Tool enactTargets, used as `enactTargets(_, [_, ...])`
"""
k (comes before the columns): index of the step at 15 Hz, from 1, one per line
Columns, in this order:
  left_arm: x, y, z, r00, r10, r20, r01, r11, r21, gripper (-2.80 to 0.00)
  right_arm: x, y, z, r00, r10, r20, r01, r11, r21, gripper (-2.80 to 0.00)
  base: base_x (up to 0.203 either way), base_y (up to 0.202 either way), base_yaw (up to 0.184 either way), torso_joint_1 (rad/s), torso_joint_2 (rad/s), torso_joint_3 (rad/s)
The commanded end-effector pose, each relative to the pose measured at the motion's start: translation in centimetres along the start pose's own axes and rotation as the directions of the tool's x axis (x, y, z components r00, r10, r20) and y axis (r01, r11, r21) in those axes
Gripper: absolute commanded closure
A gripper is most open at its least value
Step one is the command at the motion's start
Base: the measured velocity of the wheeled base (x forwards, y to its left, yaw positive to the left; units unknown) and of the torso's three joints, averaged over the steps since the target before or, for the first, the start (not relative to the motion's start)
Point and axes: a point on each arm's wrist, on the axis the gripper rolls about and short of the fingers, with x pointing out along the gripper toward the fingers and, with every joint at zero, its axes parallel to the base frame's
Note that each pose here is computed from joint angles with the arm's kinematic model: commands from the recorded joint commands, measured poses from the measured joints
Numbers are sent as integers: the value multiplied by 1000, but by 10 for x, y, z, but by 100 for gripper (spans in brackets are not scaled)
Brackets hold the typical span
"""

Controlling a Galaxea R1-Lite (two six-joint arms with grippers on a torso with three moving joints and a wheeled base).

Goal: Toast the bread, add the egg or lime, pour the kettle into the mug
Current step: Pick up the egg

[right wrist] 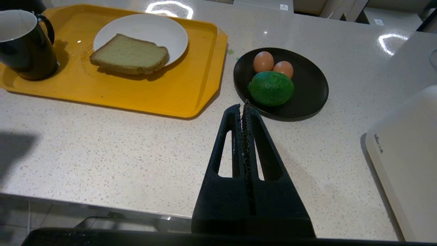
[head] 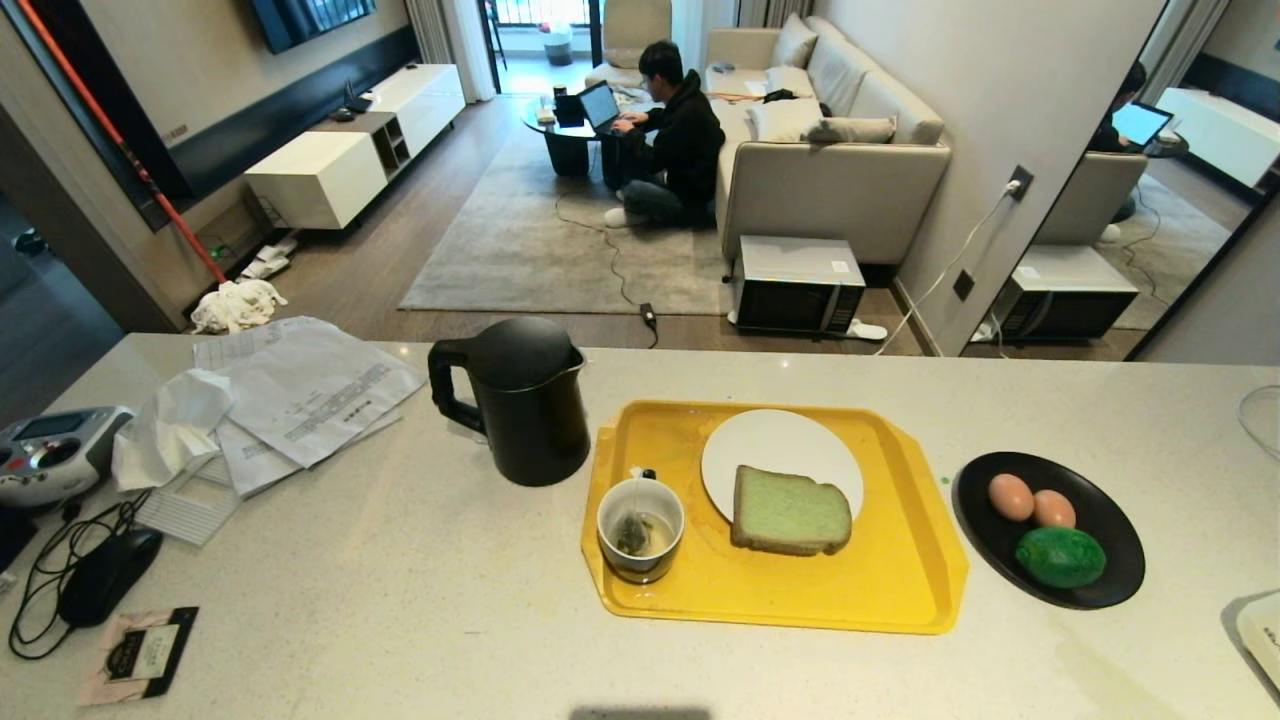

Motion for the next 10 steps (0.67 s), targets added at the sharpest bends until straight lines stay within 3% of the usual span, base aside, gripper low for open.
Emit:
enactTargets(1, [0,0,0,1000,1,1,-1,1000,0,0,0,0,0,1000,-1,-2,1,1000,32,0,0,0,0,0,0,0])
enactTargets(10, [0,0,0,1000,1,1,-1,1000,-1,0,0,0,0,1000,-6,-5,6,999,32,0,0,0,0,0,0,0])
